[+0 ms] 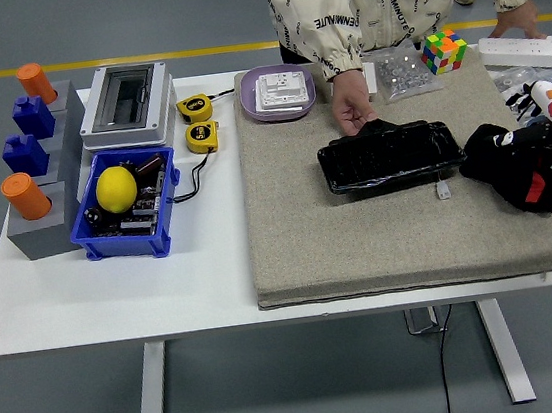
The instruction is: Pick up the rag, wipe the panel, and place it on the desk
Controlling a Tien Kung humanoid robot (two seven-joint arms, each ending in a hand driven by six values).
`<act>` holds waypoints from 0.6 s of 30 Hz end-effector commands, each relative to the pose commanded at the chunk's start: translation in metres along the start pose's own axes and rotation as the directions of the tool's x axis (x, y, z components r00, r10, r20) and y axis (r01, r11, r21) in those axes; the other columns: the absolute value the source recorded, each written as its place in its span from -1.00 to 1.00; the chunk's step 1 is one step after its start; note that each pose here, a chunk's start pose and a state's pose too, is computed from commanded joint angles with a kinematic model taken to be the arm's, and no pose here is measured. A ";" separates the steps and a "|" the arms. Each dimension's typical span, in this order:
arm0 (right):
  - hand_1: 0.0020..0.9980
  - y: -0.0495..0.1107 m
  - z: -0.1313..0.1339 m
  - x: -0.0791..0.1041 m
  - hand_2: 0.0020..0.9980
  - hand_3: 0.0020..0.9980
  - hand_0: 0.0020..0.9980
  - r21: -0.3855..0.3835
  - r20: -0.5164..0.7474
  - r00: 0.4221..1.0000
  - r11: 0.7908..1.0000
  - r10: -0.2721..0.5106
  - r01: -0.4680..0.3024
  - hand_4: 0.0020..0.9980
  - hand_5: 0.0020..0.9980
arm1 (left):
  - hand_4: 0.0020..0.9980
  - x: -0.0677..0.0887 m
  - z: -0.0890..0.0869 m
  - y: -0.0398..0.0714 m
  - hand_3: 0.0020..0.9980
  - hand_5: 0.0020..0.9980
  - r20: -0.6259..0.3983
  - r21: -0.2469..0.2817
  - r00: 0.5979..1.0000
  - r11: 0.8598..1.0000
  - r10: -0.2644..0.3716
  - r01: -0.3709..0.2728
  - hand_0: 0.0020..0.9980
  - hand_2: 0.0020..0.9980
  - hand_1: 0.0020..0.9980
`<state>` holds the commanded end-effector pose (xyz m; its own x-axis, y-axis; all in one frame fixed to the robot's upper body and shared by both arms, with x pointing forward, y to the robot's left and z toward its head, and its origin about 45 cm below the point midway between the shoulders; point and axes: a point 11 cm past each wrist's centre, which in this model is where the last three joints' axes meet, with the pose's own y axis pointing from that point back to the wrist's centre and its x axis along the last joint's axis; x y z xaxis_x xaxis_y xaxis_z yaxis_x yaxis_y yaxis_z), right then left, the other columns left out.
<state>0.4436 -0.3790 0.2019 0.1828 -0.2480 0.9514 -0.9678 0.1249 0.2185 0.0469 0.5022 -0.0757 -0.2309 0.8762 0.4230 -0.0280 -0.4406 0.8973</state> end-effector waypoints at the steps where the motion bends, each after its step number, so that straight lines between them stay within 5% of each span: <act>1: 0.27 0.000 0.000 0.000 0.45 0.46 0.29 0.000 0.000 1.000 1.000 -0.001 0.001 1.00 0.16 | 0.23 0.000 0.000 0.000 0.15 0.02 0.000 0.000 1.000 1.000 0.000 0.000 0.27 0.37 0.32; 18: 0.28 0.003 0.008 -0.019 0.45 0.47 0.34 -0.007 -0.009 0.999 0.999 -0.035 0.035 1.00 0.23 | 0.23 -0.003 -0.002 0.000 0.15 0.02 0.005 0.004 1.000 1.000 -0.004 0.004 0.27 0.37 0.32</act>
<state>0.4362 -0.3818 0.1830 0.2184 -0.2434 0.9450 -0.9596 0.1224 0.2533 0.0456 0.4997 -0.0771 -0.2263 0.8791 0.4196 -0.0251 -0.4359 0.8996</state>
